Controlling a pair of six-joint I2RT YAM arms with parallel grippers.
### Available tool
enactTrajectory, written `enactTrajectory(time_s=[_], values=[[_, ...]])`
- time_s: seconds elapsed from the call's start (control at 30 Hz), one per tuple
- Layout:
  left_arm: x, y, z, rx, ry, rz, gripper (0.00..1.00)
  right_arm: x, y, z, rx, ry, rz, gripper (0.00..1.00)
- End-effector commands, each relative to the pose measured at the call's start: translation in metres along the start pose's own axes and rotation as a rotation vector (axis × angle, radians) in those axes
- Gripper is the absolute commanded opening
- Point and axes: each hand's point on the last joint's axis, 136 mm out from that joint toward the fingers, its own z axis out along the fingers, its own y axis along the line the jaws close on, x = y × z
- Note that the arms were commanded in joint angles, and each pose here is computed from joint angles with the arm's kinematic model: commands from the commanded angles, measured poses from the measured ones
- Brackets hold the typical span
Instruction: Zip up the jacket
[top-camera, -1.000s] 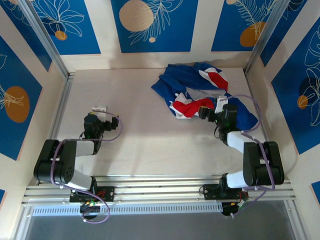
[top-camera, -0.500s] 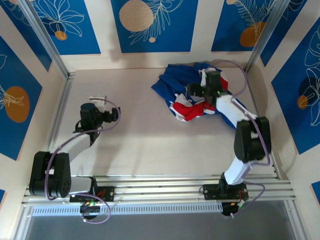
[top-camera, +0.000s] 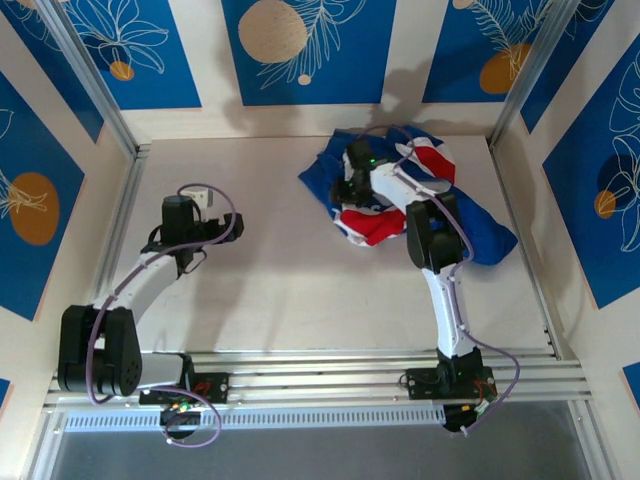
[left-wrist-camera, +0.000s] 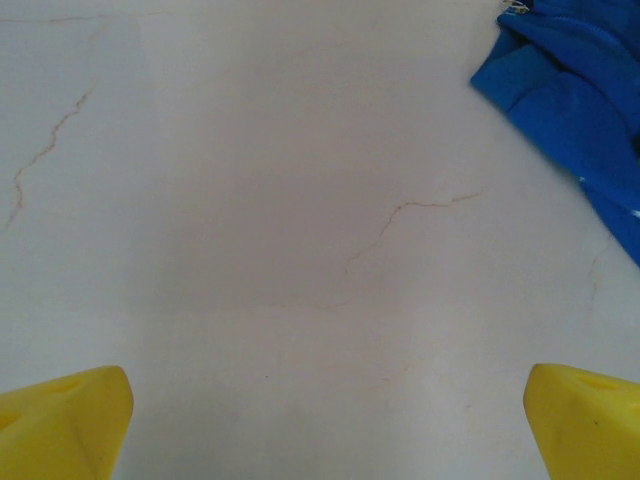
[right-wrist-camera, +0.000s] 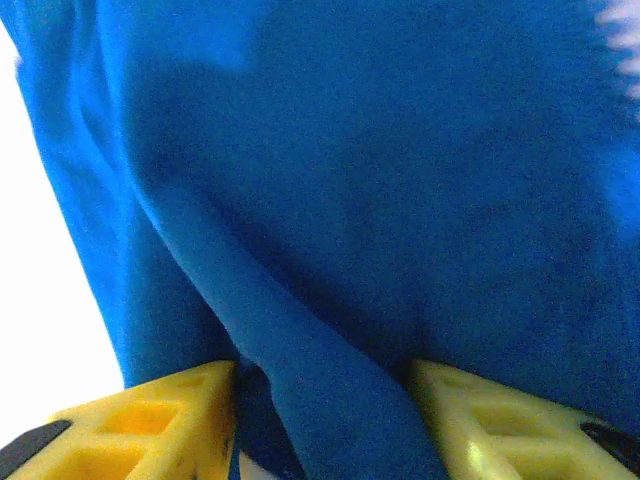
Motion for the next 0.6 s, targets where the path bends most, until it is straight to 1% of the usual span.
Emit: enactTrajectory(time_s=[0.0,0.07,0.17,0.27,0.37,0.5,0.57], values=[[0.022,-0.002,-0.012,0.001,0.077,0.025,1.0,0.076,0.059,0.004,-0.109,0.177,-0.047,0.46],[0.023,-0.006,-0.019,0.015,0.068,0.027,1.0,0.122,0.083,0.006,-0.124,0.229,-0.096,0.45],[0.025,-0.008,-0.028,0.02,0.069,0.034,1.0,0.178,0.11,-0.004,-0.163,0.273,-0.145,0.44],[0.025,-0.015,-0.035,0.051,0.079,0.038,0.98,0.218,0.126,-0.026,-0.17,0.279,-0.21,0.45],[0.025,-0.025,-0.038,0.099,0.103,0.029,0.91,0.231,0.125,-0.054,-0.145,0.253,-0.225,0.48],[0.028,-0.05,-0.031,0.19,0.141,0.047,0.78,0.222,0.113,-0.087,-0.163,0.193,-0.168,0.49],[0.032,-0.064,-0.02,0.221,0.174,0.073,0.69,0.214,0.103,-0.1,-0.167,0.164,-0.122,0.49]])
